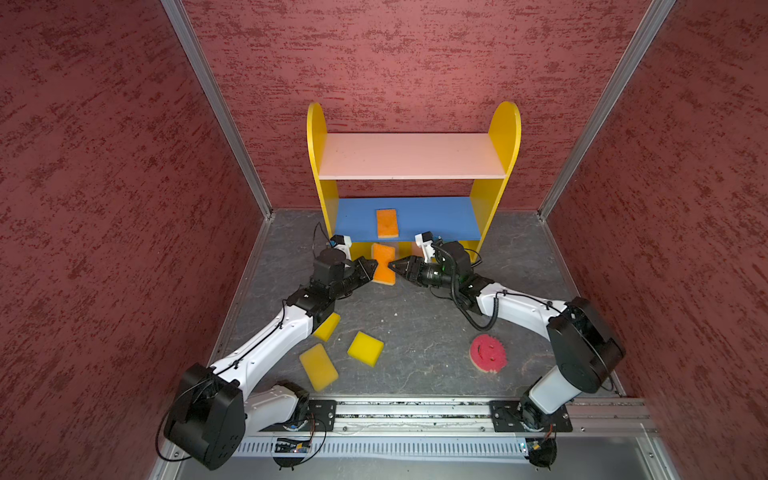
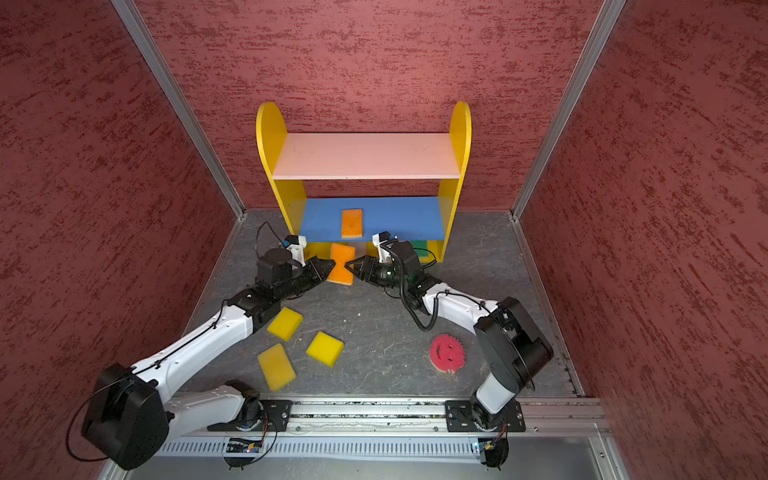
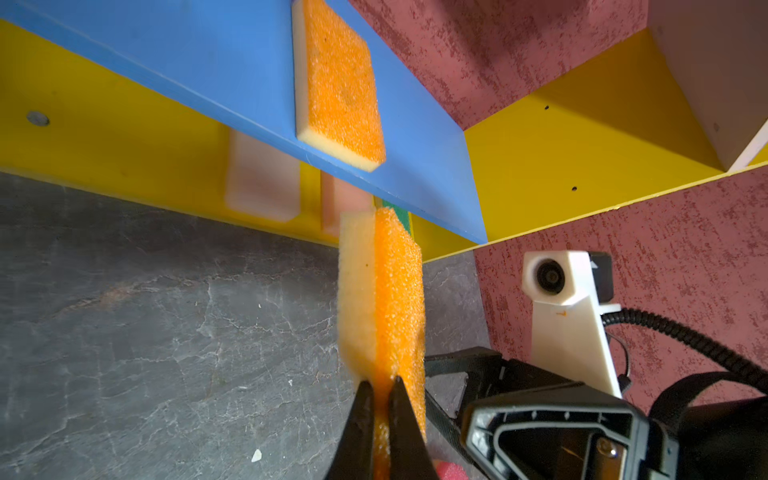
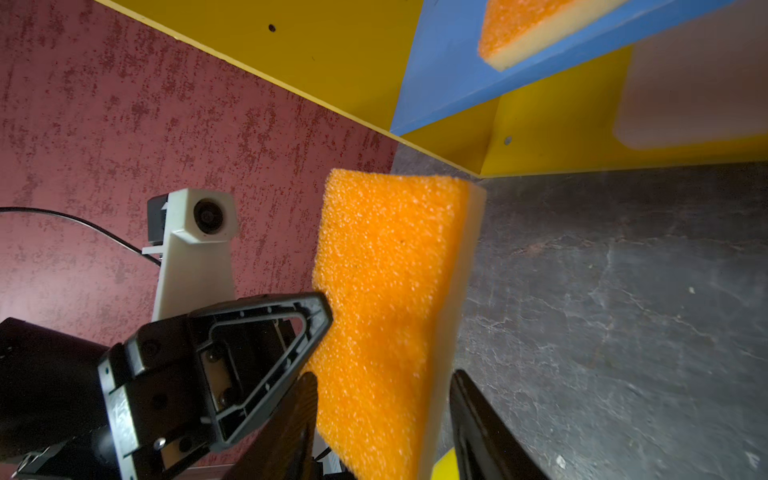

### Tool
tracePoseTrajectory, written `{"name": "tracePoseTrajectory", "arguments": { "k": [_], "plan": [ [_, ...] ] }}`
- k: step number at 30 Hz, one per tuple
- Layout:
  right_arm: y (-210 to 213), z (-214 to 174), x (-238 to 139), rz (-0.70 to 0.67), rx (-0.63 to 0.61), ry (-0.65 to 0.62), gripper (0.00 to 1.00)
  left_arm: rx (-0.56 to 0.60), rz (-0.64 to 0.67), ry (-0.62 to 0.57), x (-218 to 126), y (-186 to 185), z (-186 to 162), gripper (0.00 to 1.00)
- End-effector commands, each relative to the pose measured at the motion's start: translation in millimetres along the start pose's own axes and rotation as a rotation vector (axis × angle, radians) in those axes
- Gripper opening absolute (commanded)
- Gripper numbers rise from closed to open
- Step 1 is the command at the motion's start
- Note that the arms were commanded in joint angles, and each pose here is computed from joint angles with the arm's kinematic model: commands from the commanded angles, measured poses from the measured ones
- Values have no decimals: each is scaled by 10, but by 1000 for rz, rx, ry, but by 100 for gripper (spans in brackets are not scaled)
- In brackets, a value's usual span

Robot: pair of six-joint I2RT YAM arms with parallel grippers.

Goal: Place and organize the cleaning sponges onto the shelf
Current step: 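Carry the orange sponge to the blue board with the right gripper while left releases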

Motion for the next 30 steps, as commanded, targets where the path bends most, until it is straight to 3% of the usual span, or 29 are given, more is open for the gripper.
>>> {"name": "tracePoseTrajectory", "arguments": {
  "k": [1,11,16,21,23,25,27,30],
  "plan": [
    [130,-16,-25,145,66,-18,54,-3,-54,-37,-84,-134,122,9],
    [131,-158,116,232,119,14,51,-10,-61,-59,-115,-145,193,10],
    [150,-163,133,257,125,4,25,-16,-53,-65,-121,-112,195,11],
    [144,-174,108,254,130,-4,5,-22,-48,-58,-106,-88,181,13],
    [162,-150,101,246,116,2,0,-22,-47,-53,-102,-83,171,19],
    [162,-94,77,210,91,21,0,-16,-52,-61,-138,-104,181,40],
    [157,11,12,148,44,29,0,-3,-48,-84,-206,-118,206,52],
    [89,214,-143,-42,-70,37,0,32,-9,-142,-370,-112,275,53]
  ]
}}
Point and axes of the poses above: each gripper's point midway between its finger pads, its own x axis out along the fingers, its own y axis along the line the jaws close on, z = x × y, the point moved 6 cm from there along -x, back along the fingers, and after that the axes turned 14 degrees about -x, right-handed, at the moved point
